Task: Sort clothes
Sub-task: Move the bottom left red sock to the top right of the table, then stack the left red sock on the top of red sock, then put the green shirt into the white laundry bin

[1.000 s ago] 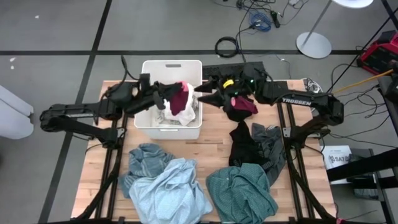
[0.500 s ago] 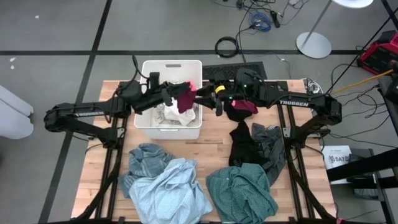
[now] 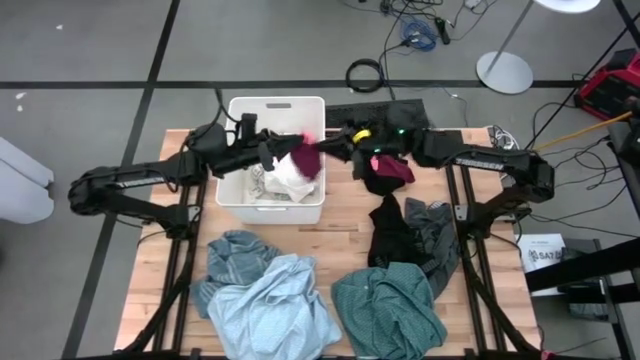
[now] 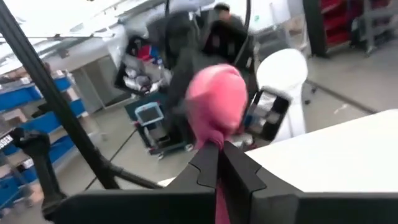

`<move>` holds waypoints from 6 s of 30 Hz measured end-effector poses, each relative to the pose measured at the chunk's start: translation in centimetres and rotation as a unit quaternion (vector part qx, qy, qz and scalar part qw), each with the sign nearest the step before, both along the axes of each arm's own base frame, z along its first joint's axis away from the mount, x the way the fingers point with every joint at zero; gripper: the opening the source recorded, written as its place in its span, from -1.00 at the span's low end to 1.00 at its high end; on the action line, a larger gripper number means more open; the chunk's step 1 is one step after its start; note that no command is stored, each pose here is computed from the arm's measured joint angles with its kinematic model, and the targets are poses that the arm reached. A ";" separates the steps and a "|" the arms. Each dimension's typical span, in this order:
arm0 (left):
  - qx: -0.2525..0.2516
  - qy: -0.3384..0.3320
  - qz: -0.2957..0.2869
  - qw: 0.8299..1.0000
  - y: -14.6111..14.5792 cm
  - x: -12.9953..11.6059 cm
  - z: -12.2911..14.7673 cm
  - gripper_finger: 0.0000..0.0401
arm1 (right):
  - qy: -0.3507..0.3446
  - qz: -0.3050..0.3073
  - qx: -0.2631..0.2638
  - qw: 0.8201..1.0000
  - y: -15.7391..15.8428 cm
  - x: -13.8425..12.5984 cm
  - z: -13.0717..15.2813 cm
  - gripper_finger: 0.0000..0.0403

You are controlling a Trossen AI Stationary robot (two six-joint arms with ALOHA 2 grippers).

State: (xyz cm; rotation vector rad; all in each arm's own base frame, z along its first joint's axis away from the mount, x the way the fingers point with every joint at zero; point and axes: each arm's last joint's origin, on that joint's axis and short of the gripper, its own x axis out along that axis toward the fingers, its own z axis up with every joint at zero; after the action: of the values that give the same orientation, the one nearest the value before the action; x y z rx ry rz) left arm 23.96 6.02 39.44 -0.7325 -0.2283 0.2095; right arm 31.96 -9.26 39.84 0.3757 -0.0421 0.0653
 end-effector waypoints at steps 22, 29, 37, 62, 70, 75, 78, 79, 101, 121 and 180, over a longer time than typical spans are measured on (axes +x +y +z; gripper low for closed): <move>0.009 0.084 0.145 0.986 2.4 -6.2 0.5 -0.28 | 0.469 -0.331 0.110 0.811 -5.2 -12.2 -5.3 -1.00; 0.009 0.084 0.140 0.987 2.5 -6.2 0.5 -0.28 | 0.564 -0.356 0.131 0.733 -7.2 -11.8 -8.4 -1.00; 0.008 0.091 0.121 0.988 2.4 -6.2 0.3 -0.28 | 0.577 -0.380 0.210 0.692 -11.5 -13.8 -10.5 -1.00; -0.006 0.093 0.119 0.988 2.4 -6.2 0.2 -0.28 | 0.683 -0.369 0.281 0.564 -15.2 -17.5 -14.6 -0.56; -0.003 0.095 0.120 0.988 2.4 -6.2 0.2 -0.28 | 0.635 -0.273 0.248 0.680 -14.5 -13.9 -14.6 -0.14; -0.002 0.096 0.121 0.988 2.4 -6.2 0.2 -0.28 | 0.633 -0.231 0.221 0.705 -14.4 -11.4 -16.1 -0.05; -0.003 0.097 0.122 0.988 2.4 -6.2 0.1 -0.28 | 0.650 -0.210 0.213 0.699 -14.4 -10.2 -17.7 -0.05; -0.003 0.097 0.122 0.988 2.4 -6.2 0.1 -0.28 | 0.657 -0.202 0.211 0.695 -14.4 -9.8 -18.2 -0.05; -0.008 0.107 0.121 0.987 2.4 -6.2 -0.1 -0.28 | 0.685 -0.198 0.165 0.682 -12.6 -10.1 -16.6 -0.99; -0.046 0.085 0.122 0.988 2.5 -6.2 0.0 -0.28 | 0.635 -0.368 0.254 0.629 -14.5 -18.1 -13.3 -1.00; 0.007 0.149 0.104 0.983 2.3 -6.2 -0.8 -0.28 | 0.660 -0.085 0.260 0.700 2.8 -10.9 -12.8 -0.26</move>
State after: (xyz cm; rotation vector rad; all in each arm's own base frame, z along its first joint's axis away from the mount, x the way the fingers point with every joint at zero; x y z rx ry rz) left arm 17.79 8.36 38.64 -0.6530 -0.0194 0.5122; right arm 21.11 -6.47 27.05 0.9193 1.3809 -0.4289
